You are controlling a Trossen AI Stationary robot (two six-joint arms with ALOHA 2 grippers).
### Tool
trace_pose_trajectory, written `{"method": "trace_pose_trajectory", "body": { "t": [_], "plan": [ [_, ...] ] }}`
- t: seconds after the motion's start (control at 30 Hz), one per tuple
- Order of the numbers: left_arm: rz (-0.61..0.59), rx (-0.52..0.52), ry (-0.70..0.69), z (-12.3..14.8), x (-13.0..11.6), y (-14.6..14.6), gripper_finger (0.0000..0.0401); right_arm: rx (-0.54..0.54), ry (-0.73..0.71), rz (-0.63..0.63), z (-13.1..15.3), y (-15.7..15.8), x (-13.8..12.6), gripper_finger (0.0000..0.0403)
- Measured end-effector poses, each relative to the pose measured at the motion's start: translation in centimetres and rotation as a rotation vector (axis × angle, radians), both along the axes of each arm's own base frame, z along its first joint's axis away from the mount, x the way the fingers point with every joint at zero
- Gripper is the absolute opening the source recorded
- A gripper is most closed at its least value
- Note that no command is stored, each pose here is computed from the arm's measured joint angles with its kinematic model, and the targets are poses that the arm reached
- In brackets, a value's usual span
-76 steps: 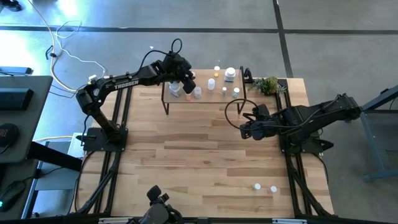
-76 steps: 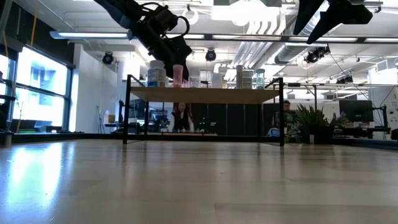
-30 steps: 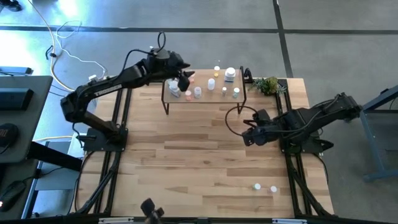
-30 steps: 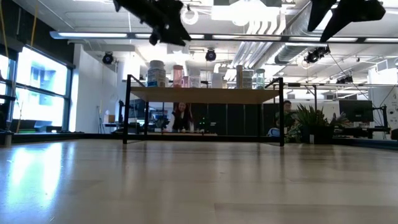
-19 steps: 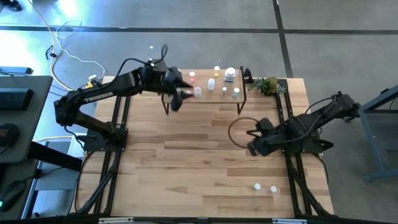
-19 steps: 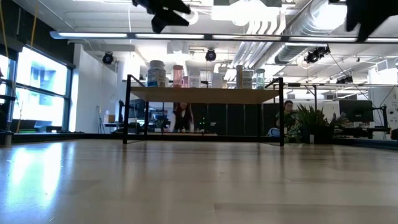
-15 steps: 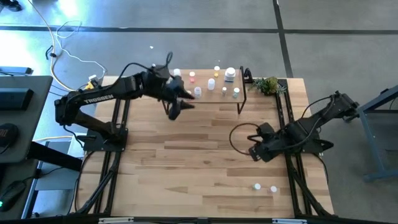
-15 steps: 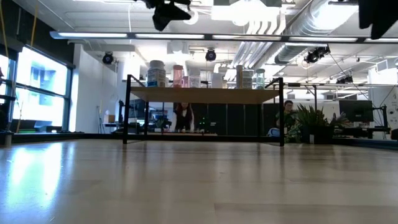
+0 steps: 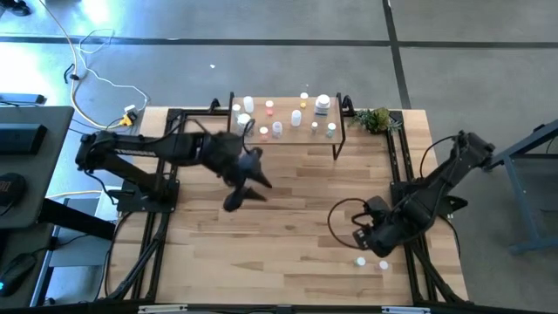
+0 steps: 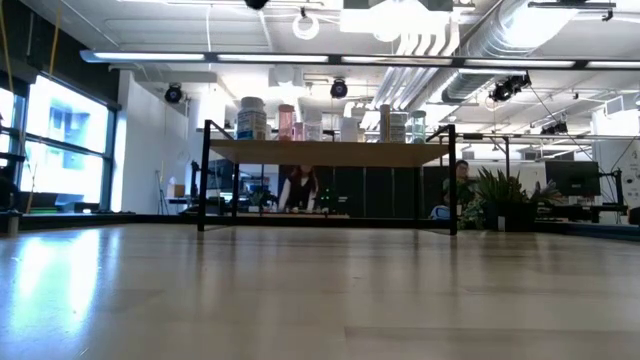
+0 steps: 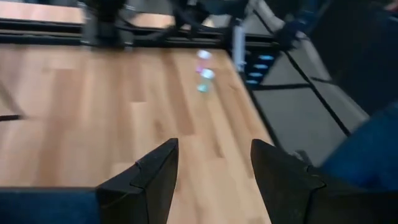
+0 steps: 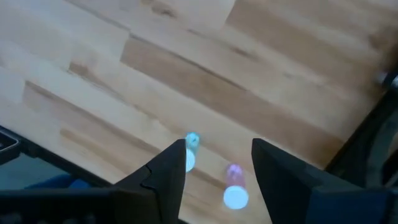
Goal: Pick and place medicine bottles onto shelf by color
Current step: Put the green transparent pill bottle on the shelf
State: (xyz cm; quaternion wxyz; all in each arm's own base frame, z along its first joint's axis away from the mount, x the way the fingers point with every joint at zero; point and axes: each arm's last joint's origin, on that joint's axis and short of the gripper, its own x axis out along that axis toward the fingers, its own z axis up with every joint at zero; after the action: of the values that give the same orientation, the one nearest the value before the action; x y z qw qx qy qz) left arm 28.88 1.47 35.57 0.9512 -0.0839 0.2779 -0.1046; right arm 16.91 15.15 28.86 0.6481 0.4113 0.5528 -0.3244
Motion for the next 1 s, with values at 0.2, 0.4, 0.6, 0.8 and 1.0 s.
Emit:
{"method": "trace_pose_trajectory", "body": {
  "t": [0.2,0.4,0.6,0.8,1.0],
  "plan": [
    [-0.104,-0.050,-0.028,0.4,0.2,-4.1,0.0193,0.029,-0.017,0.006,-1.0,2.2,0.3,0.0203],
    [-0.169,-0.090,-0.072,0.9,0.0,-7.0,0.0193,0.078,0.021,0.044,-2.3,3.9,0.8,0.0208],
    [-0.160,-0.099,-0.067,0.9,-0.2,-8.6,0.0193,0.075,0.052,0.055,-3.9,5.1,1.7,0.0208],
    [-0.183,-0.114,-0.056,0.9,-0.5,-9.5,0.0193,0.059,0.077,0.056,-5.4,5.9,2.5,0.0208],
    [-0.200,-0.113,-0.054,0.9,-0.6,-10.0,0.0193,0.046,0.092,0.055,-7.0,6.8,3.2,0.0208]
  ]
}}
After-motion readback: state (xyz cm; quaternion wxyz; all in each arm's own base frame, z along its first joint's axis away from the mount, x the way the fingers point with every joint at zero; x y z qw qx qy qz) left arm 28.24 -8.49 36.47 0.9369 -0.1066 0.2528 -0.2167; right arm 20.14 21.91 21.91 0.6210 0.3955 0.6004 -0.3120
